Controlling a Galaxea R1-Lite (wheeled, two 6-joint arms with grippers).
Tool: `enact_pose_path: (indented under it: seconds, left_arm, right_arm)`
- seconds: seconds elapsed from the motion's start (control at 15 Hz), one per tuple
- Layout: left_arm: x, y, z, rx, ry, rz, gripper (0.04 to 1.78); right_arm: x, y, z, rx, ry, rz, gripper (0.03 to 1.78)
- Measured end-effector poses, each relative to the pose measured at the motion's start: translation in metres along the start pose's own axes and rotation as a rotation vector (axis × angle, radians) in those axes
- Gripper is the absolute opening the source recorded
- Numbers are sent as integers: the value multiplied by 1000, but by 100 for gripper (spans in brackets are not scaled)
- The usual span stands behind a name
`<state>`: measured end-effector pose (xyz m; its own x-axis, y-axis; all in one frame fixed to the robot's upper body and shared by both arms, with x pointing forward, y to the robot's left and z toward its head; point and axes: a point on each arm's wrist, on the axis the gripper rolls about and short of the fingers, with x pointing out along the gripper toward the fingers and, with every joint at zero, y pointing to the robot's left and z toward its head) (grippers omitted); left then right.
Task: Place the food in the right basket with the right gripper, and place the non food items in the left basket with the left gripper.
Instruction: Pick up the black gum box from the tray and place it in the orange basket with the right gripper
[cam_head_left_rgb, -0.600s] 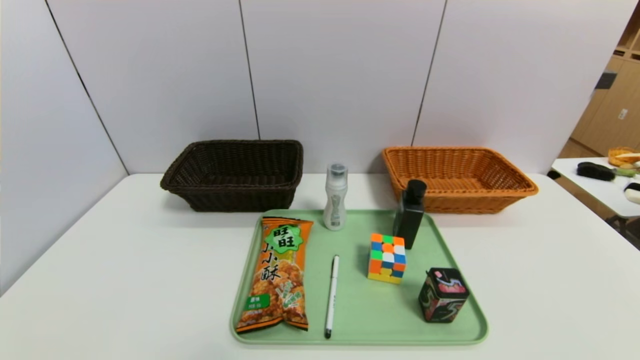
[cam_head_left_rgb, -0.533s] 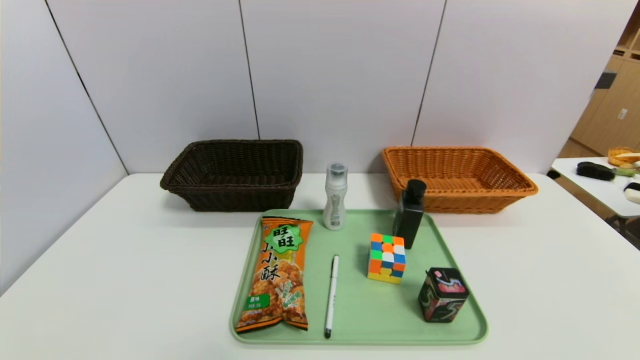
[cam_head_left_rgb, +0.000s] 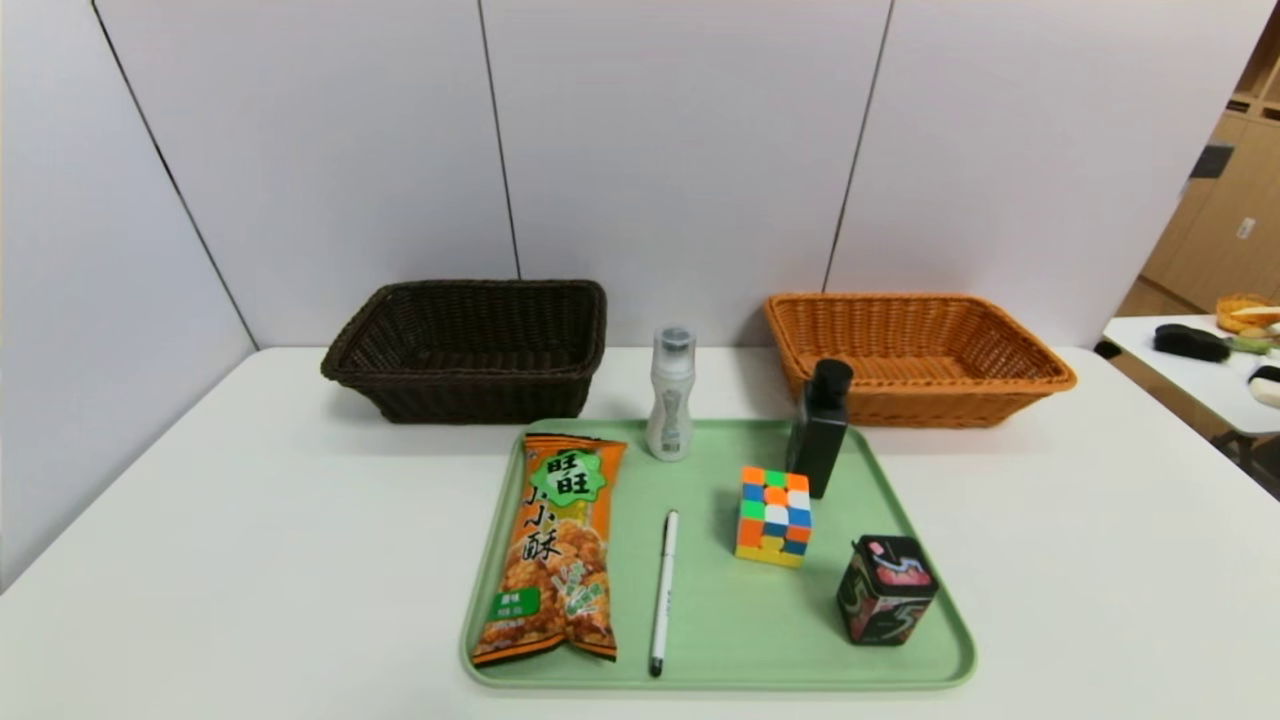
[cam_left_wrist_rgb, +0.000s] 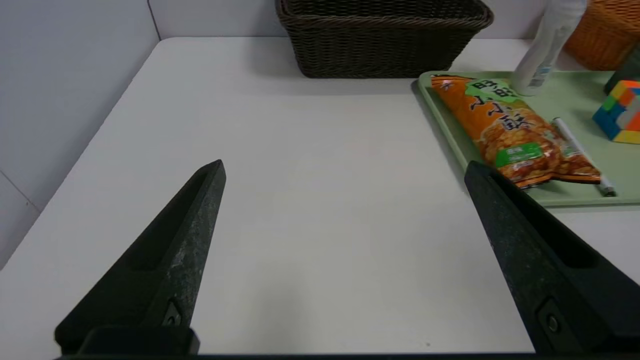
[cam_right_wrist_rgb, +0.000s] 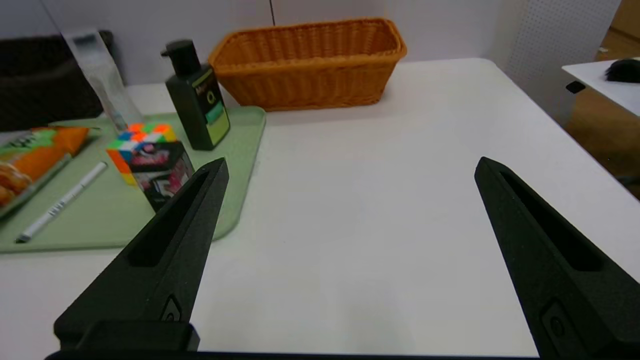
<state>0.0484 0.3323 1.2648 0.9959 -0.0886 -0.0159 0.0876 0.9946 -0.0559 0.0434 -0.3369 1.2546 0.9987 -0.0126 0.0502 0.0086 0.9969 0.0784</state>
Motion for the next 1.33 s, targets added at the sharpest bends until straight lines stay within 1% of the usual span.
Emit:
enact_pose_path:
  seconds: [0.13,0.27,0.33,0.4,0.53,0.67,0.73,0.87,0.93,1.07,1.2,1.27,1.33]
  left_arm:
    - [2,-1,39,-20,71,-33,169]
    - [13,-2,75,-39,159,-49,169]
    - [22,-3,89,-49,211,-51,169]
    - [32,-3,99,-62,268,-52,169]
    - [58,-3,116,-103,366,-49,169]
    - [86,-4,125,-146,444,-50,169]
    - [98,-4,126,-168,482,-52,169]
    - [118,-4,124,-199,549,-56,169]
    - [125,-4,122,-202,574,-54,169]
    - [135,-4,118,-206,625,-50,169]
    - [138,-4,112,-209,679,-44,169]
    - [139,-4,108,-214,705,-39,169]
    - [138,-3,104,-217,719,-36,169]
  right_arm:
    - [-9,4,51,9,12,-1,170]
    - [-4,8,102,13,75,-6,170]
    - [3,10,122,15,127,-11,170]
    - [16,11,139,15,195,-17,170]
    - [49,13,158,16,340,-30,170]
    - [90,14,166,18,476,-35,170]
    - [110,16,165,23,536,-24,170]
    - [149,25,159,33,657,40,170]
    - [165,34,155,44,713,78,170]
    - [192,57,145,76,832,140,170]
    - [211,84,132,96,949,151,170]
    - [216,96,125,96,992,149,170]
    - [219,105,118,79,1040,135,170]
